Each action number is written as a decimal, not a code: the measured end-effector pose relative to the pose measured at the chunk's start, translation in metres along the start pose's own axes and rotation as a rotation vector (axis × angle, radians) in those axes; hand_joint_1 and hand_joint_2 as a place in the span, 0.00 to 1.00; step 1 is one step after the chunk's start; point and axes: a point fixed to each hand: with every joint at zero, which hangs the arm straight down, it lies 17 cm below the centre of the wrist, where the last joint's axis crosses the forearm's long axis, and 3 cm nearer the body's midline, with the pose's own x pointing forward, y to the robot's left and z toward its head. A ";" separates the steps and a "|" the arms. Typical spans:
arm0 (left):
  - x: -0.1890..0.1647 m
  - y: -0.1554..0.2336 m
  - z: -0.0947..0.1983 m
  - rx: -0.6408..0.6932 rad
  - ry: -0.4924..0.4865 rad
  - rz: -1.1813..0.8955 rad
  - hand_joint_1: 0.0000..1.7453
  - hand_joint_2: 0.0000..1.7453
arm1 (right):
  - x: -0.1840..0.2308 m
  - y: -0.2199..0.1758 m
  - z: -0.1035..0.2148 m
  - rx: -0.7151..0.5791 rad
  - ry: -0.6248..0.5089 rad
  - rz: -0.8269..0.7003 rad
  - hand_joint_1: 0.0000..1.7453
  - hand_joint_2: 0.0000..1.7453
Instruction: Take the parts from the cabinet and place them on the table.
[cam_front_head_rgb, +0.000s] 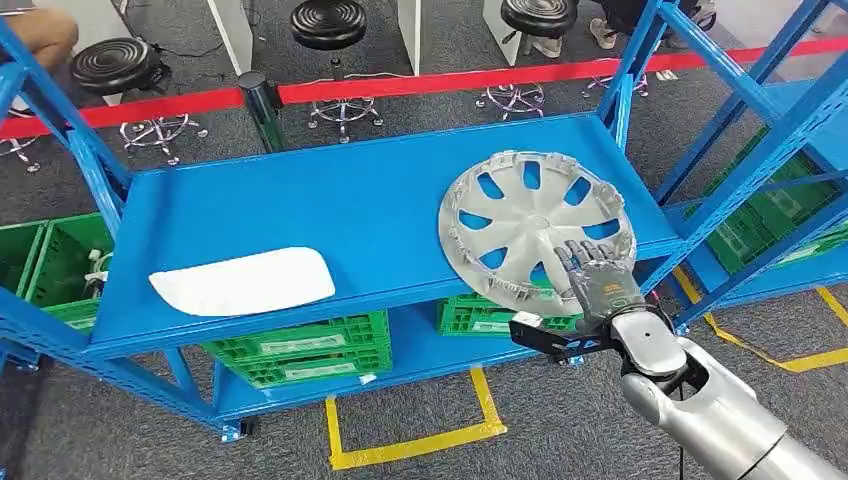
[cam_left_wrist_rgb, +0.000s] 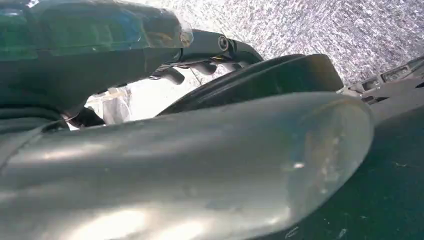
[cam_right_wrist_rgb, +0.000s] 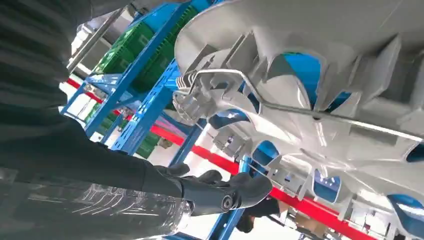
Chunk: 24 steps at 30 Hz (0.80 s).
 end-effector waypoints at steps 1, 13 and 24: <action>0.000 0.000 0.000 0.001 0.000 -0.004 0.00 0.00 | -0.001 -0.001 0.000 -0.003 0.003 -0.002 0.00 1.00; 0.003 -0.002 0.000 -0.002 -0.017 -0.018 0.00 0.00 | -0.019 0.004 0.010 0.048 0.029 -0.088 0.00 1.00; 0.000 -0.003 0.000 -0.010 -0.003 -0.023 0.00 0.00 | -0.029 -0.003 0.020 0.011 0.034 -0.121 0.00 1.00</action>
